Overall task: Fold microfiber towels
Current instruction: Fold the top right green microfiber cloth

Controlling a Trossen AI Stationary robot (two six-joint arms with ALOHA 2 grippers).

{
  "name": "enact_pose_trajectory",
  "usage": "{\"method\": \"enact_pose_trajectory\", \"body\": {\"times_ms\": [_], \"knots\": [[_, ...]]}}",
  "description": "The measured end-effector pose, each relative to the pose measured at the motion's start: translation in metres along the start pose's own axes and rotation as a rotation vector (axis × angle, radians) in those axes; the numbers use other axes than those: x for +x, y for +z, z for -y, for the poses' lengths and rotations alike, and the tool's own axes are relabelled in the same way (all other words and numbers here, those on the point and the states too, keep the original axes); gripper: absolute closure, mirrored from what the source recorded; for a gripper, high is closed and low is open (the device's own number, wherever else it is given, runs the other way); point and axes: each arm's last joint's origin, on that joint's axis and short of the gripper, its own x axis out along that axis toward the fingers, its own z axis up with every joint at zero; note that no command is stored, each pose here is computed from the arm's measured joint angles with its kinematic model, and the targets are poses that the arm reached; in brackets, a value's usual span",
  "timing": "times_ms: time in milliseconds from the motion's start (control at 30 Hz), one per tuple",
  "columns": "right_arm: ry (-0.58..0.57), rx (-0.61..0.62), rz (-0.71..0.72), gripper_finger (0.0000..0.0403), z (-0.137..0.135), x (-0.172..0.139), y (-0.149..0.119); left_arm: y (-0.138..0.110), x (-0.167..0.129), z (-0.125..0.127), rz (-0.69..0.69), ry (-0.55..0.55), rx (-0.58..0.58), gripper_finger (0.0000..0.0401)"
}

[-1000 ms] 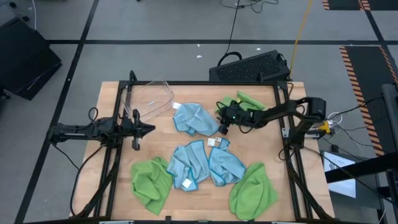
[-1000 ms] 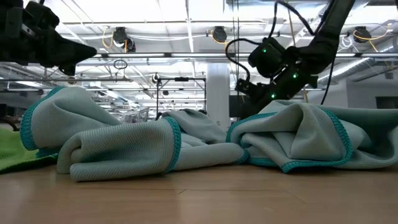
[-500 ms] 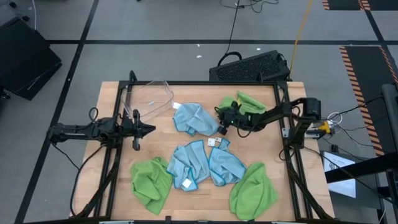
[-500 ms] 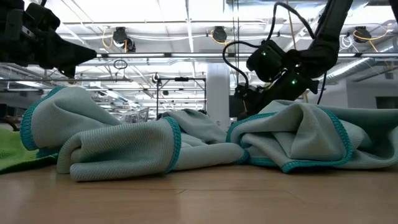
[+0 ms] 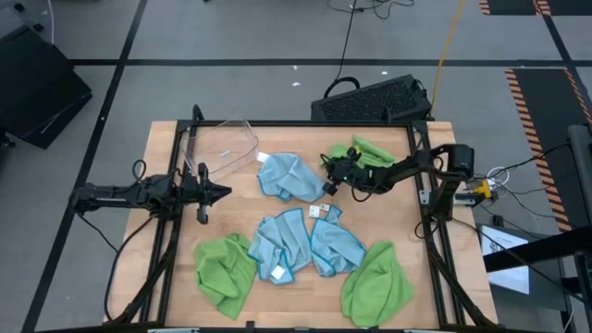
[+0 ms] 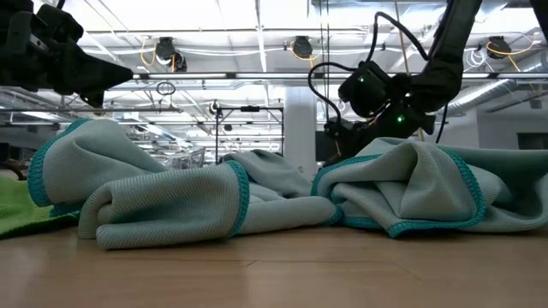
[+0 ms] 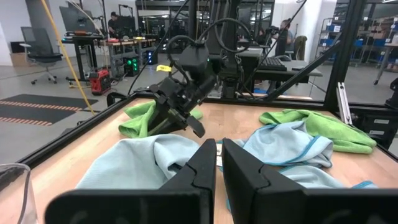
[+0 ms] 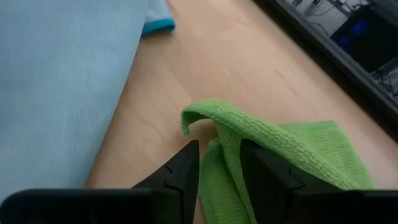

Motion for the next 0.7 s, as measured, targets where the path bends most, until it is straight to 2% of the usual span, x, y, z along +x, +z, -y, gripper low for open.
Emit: {"method": "enact_pose_trajectory", "body": {"times_ms": [100, 433, 533, 700], "knots": [[0.028, 0.016, -0.001, 0.0291, -0.003, 0.004, -0.003, 0.000, 0.000, 0.000, 0.000, 0.000, -0.003, 0.0370], [0.017, 0.043, -0.008, 0.0295, -0.008, 0.011, -0.011, 0.000, 0.000, 0.000, -0.001, -0.001, -0.007, 0.0370], [0.017, 0.041, -0.012, 0.0319, -0.009, 0.013, -0.013, 0.000, 0.000, 0.000, -0.001, -0.001, -0.008, 0.0370], [0.032, 0.028, -0.014, 0.0390, -0.010, 0.011, -0.012, 0.000, 0.000, 0.000, -0.001, -0.001, -0.008, 0.0370]]}}
